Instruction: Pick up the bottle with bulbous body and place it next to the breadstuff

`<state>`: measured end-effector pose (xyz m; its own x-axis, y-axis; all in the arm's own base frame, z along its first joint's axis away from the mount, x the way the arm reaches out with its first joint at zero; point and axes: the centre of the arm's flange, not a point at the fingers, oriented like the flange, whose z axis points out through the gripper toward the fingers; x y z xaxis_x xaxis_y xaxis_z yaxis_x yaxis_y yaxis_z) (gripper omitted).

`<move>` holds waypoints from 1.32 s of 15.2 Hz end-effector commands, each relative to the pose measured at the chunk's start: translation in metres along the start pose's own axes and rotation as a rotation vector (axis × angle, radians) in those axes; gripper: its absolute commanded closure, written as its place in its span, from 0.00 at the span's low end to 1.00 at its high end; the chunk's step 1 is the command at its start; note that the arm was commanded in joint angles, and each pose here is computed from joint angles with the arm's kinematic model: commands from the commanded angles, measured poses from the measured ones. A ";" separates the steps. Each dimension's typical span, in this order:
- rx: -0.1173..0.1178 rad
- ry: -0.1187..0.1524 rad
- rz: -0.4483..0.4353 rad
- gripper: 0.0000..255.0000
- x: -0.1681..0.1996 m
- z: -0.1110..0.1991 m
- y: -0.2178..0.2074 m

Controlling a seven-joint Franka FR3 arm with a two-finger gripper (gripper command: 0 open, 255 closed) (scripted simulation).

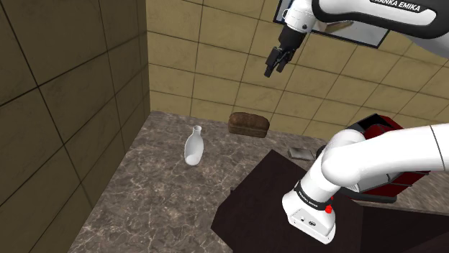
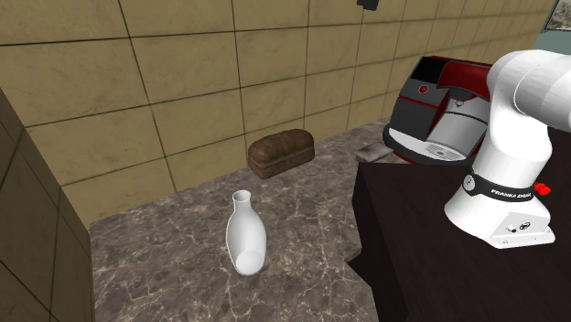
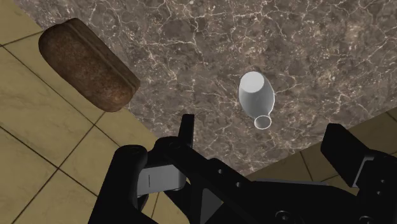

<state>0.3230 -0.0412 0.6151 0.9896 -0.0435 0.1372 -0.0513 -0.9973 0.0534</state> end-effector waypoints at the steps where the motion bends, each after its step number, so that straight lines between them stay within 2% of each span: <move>1: 0.000 0.000 0.000 0.00 0.000 0.000 0.000; 20: 0.042 -0.008 -0.088 0.00 0.098 0.224 -0.054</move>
<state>0.4473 -0.0074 0.4171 0.9914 0.0388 0.1252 0.0360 -0.9990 0.0248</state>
